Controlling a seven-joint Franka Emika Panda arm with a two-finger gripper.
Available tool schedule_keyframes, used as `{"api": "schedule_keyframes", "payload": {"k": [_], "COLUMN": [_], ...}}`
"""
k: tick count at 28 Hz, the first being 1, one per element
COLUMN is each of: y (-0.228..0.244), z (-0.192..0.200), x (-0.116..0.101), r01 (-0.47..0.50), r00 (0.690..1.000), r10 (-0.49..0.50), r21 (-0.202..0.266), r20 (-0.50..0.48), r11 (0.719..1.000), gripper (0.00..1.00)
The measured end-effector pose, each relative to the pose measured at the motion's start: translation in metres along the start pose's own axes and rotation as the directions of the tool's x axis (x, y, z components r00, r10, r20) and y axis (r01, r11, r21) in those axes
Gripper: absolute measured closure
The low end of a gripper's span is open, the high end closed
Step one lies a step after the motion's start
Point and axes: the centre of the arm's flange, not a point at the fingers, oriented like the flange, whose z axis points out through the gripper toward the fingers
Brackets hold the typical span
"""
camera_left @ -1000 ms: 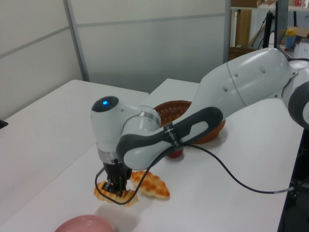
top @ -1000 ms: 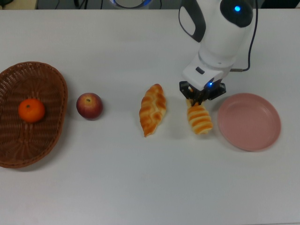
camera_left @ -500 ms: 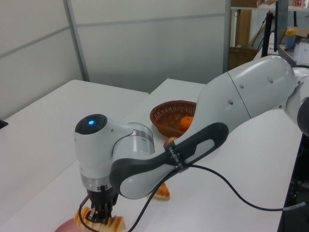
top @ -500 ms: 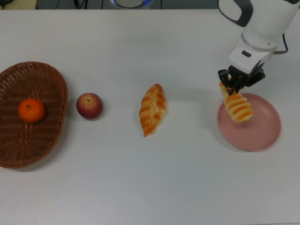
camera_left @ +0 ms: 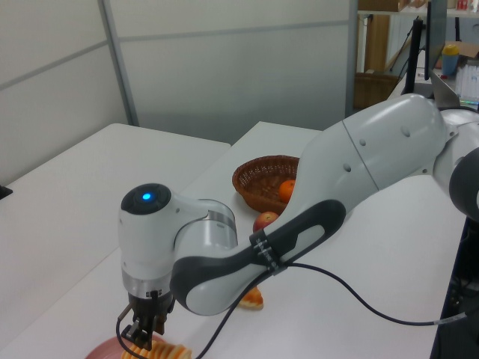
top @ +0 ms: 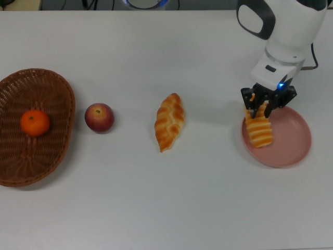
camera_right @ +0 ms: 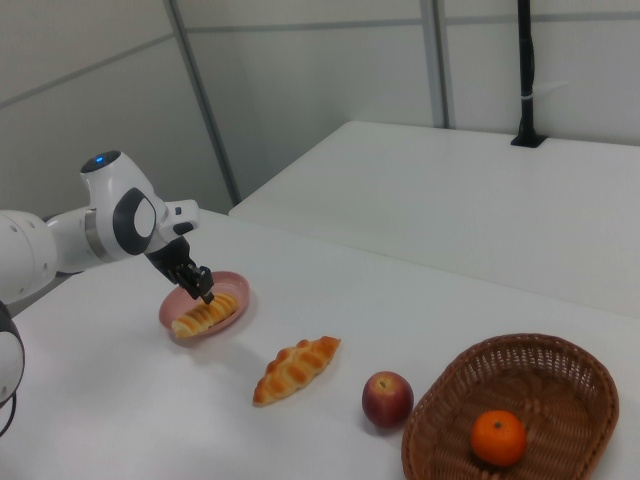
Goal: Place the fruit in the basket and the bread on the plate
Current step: 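Carry the striped roll onto the pink plate and release, then move the gripper back over the red apple and lower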
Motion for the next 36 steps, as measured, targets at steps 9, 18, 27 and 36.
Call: {"api": "schedule_keyframes", "payload": {"k": [9,18,27,36], "y": [0.014,0.139,0.271,0.351], "z": [-0.008,-0.051,-0.035,-0.023], "x": [0.012,0.033,0.026,0.021], "r01": [-0.044,-0.256,-0.312,-0.308], "r00": [0.999,0.956,0.887,0.872], "r10": [0.044,0.269,0.369,0.369], "r21": [-0.008,-0.109,-0.227,-0.224], "r20": [-0.025,0.119,0.279,0.321], "r11": [0.999,0.960,0.923,0.924], "gripper": [0.22,0.00,0.00,0.00]}}
